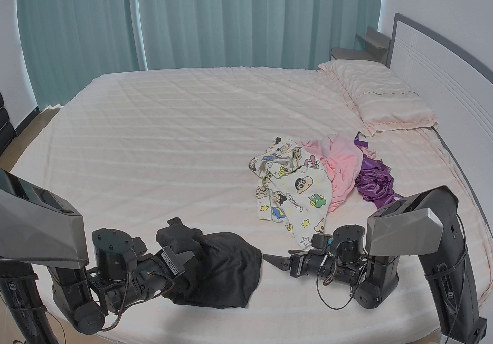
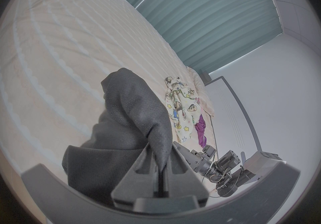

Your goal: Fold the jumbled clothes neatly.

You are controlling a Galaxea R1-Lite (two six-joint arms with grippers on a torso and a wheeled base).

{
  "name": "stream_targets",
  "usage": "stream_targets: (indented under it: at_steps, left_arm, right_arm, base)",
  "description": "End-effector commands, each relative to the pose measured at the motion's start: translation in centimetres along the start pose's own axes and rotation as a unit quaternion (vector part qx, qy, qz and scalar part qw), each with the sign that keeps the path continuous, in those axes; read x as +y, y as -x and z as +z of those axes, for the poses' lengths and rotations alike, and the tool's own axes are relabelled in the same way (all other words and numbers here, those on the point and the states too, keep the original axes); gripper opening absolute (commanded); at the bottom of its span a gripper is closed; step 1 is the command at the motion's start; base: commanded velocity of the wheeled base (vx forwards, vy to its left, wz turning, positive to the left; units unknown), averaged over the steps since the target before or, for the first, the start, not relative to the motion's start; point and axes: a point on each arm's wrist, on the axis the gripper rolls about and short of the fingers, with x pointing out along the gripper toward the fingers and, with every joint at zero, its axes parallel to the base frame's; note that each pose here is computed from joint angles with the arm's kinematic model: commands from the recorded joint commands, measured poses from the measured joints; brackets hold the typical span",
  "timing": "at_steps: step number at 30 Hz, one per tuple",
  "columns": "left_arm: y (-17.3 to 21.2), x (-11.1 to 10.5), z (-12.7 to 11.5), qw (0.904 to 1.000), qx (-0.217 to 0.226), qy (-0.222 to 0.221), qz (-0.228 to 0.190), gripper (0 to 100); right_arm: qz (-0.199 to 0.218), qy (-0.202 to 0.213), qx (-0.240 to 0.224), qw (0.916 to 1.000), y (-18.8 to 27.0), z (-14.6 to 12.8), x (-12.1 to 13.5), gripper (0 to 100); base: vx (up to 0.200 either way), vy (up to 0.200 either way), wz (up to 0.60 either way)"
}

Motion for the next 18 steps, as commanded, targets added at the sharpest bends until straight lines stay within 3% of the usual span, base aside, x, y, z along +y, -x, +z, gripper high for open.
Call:
stream_targets:
  at_steps: [1,3,4,13,17,18]
  left_arm:
    - [0.6,-0.8,0.5,0.9997,-0.014,0.002,-0.021,0]
    - [0.6,-0.9,0.5,0.9996,-0.014,0.002,-0.022,0]
    - [1.1,-2.2,0.1,0.9988,-0.01,0.003,-0.049,0]
    - [1.9,-5.6,0.8,0.992,-0.028,-0.009,-0.122,0]
    - [1.8,-6.8,0.5,0.9924,-0.009,-0.021,-0.121,0]
    - [1.7,-8.1,0.8,0.9921,-0.002,-0.024,-0.123,0]
  right_arm:
    - [-0.004,-0.005,-0.024,0.9997,0.3,1.3,-0.7,100]
    - [-0.005,-0.005,-0.024,0.9997,0.3,1.3,-0.8,100]
    - [-0.008,-0.007,-0.03,0.9995,0.4,1.7,-1.1,100]
    - [-0.02,-0.014,-0.044,0.9987,0.6,2.3,-1.9,100]
    - [-0.025,-0.022,-0.051,0.9982,0.8,2.6,-2.1,100]
    - [-0.026,-0.026,-0.063,0.9973,1.1,3.5,-2.2,100]
  base:
    - [0.0,-0.2,0.0]
    - [0.0,-0.2,0.0]
    - [0.0,-0.2,0.0]
    - [0.0,-0.2,0.0]
    - [0.0,-0.2,0.0]
    - [0.0,-0.2,0.0]
